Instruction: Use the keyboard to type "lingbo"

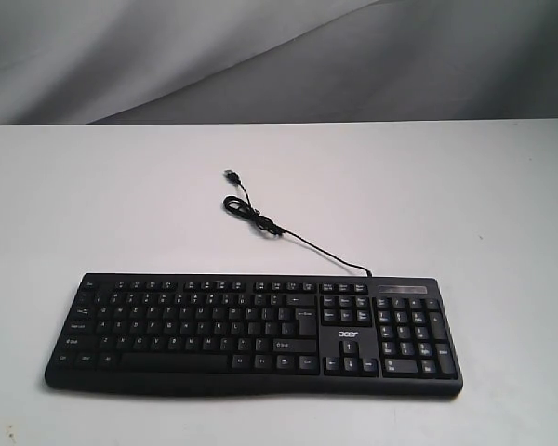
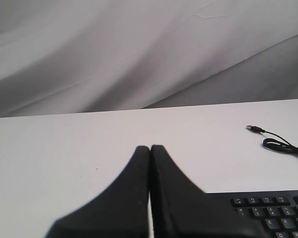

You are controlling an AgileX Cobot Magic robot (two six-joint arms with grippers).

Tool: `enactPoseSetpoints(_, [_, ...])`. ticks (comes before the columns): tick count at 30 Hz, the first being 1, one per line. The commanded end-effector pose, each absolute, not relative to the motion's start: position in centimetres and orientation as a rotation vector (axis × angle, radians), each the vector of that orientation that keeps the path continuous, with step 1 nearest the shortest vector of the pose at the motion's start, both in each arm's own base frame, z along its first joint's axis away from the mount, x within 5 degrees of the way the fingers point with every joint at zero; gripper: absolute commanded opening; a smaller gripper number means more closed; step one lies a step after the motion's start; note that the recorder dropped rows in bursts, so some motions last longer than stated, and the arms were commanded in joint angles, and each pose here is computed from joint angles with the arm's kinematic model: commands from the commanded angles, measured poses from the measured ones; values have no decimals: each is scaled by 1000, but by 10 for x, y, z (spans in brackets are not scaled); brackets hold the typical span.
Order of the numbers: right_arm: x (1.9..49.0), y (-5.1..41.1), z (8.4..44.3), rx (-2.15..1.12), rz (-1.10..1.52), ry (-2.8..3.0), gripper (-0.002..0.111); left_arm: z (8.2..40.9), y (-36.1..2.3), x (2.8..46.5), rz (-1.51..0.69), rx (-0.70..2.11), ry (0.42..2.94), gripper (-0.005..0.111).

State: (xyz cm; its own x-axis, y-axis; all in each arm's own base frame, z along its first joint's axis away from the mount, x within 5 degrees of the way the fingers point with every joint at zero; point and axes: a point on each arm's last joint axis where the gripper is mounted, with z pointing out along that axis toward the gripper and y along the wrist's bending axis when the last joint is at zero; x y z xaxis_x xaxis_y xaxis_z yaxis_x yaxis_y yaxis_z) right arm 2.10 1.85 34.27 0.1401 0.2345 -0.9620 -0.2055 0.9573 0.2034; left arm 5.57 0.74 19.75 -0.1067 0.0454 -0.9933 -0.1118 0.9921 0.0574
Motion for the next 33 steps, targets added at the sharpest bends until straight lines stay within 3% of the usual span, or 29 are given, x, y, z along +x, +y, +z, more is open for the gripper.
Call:
enactPoseSetpoints(1, [22,14,320,-17,161,1626,0,197,7,56,127,-47,1667,1])
enactPoseSetpoints(15, [23,-5,311,88,-54,1580,0,197,7,56,127,-47,1667,1])
enactPoseSetpoints(24, [47,-5,245,39,-83,1555,0,197,7,56,127,-47,1667,1])
enactPoseSetpoints(33, [54,-5,205,-9,-134,1668,0,197,7,56,127,-47,1667,1])
